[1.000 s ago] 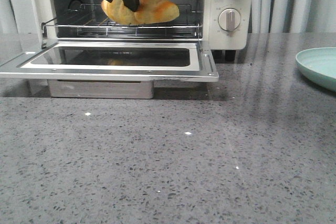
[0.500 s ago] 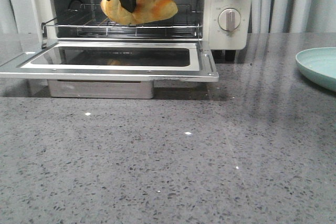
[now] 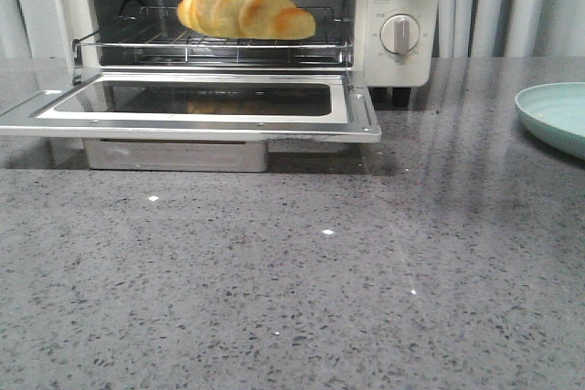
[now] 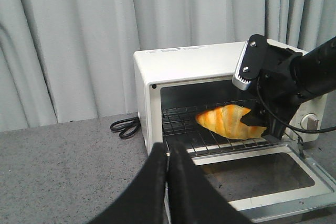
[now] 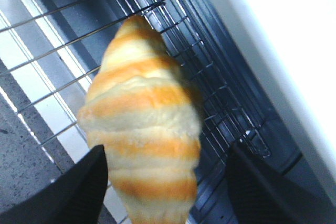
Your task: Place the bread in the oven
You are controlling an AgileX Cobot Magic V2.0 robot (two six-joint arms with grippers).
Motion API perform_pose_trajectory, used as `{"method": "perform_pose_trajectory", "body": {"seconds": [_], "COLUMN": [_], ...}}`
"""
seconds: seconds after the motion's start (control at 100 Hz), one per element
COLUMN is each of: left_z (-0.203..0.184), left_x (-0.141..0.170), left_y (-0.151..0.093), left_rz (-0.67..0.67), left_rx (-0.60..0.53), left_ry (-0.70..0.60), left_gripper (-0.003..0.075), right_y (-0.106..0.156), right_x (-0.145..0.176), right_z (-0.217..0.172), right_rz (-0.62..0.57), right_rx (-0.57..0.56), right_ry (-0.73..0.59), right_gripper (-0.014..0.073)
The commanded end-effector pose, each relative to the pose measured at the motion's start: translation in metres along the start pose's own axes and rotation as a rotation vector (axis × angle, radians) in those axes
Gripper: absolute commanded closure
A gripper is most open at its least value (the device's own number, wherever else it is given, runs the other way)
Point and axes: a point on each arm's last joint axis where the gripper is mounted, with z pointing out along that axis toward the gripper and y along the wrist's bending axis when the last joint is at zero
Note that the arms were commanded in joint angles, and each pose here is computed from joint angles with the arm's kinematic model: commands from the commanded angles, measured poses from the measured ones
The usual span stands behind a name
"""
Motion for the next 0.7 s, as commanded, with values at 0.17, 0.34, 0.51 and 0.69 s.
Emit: {"method": "perform_pose_trajectory", "body": {"seconds": [0.17,0.34,0.51,0.69], "left_z": [-0.004,-0.023,-0.048,-0.066], "left_x": [-0.014,-0.014,-0.01,-0.001], "left_y": [0.0,0.0,0.001,0.001], "left_rz": [-0.001,-0.001,0.0,-0.01], "left_rx": [-0.004,-0.005,-0.008,-0.008], "left_ry": [-0.082,-0.145,-0.2,-0.218], "left_gripper": [0.0742,0.0742,0.0742,0.0742], "right_y": [-0.017,-0.005,0.005,0.011], "right_x": [-0.013,-0.016,-0.019,-0.017], "right_z": [-0.049,-0.063,-0.083,-0.105], "right_rz": [0.018,0.011,0.01,0.042], "right_rx": [0.046,0.022,0.001,-0.023], "right_ry": [-0.078,-0.061,-0.06,-0.022], "right_gripper": [0.0158,0.0158,0.0159,0.0159]}}
